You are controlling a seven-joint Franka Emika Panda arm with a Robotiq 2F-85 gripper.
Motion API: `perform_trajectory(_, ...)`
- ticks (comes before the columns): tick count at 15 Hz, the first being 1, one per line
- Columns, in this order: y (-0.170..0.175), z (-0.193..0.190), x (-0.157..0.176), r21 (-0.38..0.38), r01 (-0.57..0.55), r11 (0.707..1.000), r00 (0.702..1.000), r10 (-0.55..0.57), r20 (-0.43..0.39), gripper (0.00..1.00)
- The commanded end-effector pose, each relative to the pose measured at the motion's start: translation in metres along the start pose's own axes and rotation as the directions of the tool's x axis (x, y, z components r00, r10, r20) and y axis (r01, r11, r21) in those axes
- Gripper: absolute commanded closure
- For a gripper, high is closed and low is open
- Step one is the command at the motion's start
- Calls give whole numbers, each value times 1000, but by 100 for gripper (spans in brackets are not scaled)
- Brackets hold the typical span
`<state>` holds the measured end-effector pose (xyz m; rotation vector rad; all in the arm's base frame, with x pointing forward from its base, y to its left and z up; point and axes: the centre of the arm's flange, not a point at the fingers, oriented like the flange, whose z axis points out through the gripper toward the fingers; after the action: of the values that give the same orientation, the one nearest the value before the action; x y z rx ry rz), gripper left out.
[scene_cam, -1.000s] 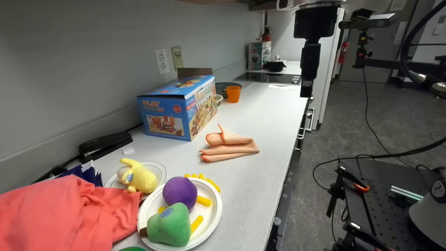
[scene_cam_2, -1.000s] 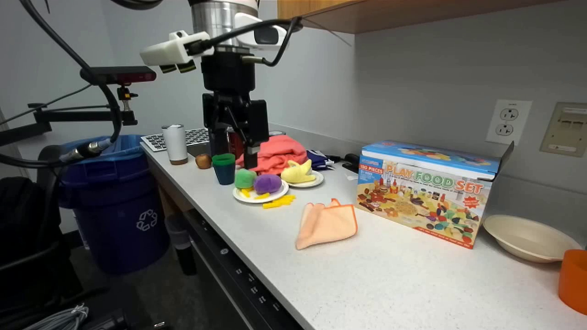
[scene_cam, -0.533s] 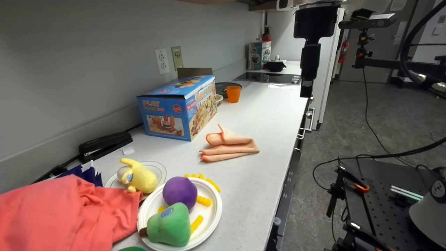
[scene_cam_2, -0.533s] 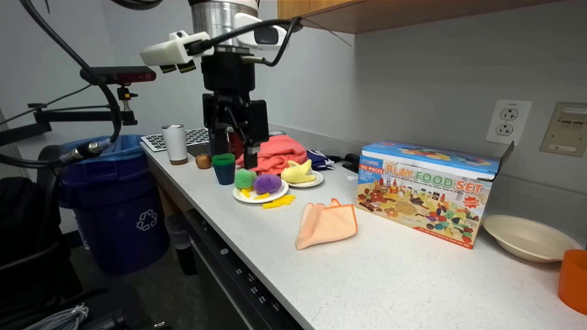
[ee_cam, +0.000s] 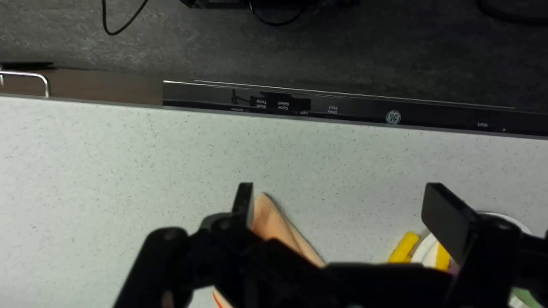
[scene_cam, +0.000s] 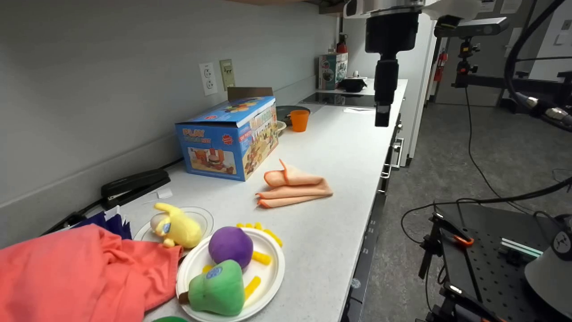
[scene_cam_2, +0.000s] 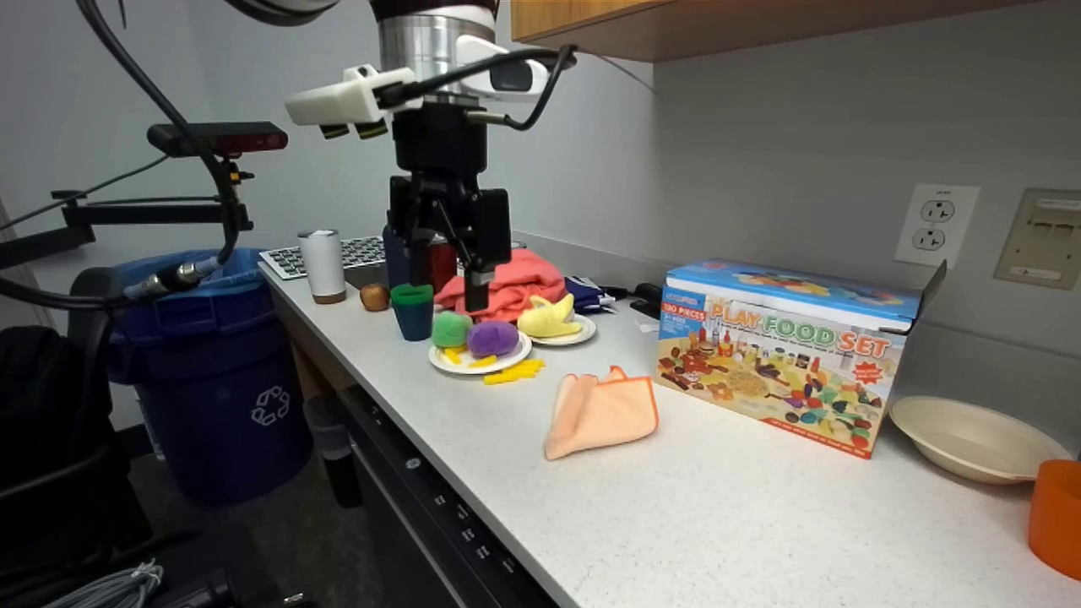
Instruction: Unfold the orange towel
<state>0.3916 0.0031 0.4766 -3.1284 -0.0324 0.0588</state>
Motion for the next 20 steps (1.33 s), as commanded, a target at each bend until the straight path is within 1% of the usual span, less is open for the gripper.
perform_trajectory(1,1,1,6,1,-1,1000,1000,1,5,0)
perform_trajectory(3,2,2,17,3,-4,1000,1000,4,16,0)
perform_trajectory(4,3,6,20,-16,5,1000,1000,-5,13,0)
perform_trajectory(5,3,9,23,-14,13,1000,1000,-13,13,0)
perform_trajectory(7,4,15,38,-33,8,999,1000,-8,-12,0)
perform_trajectory(11,9,32,76,-46,-7,999,996,2,-94,0)
perform_trajectory(13,9,45,96,-52,-9,999,994,4,-111,0)
perform_trajectory(18,-1,78,140,-112,-29,993,991,14,-132,0)
perform_trajectory(20,-13,93,156,-145,-43,988,991,23,-133,0)
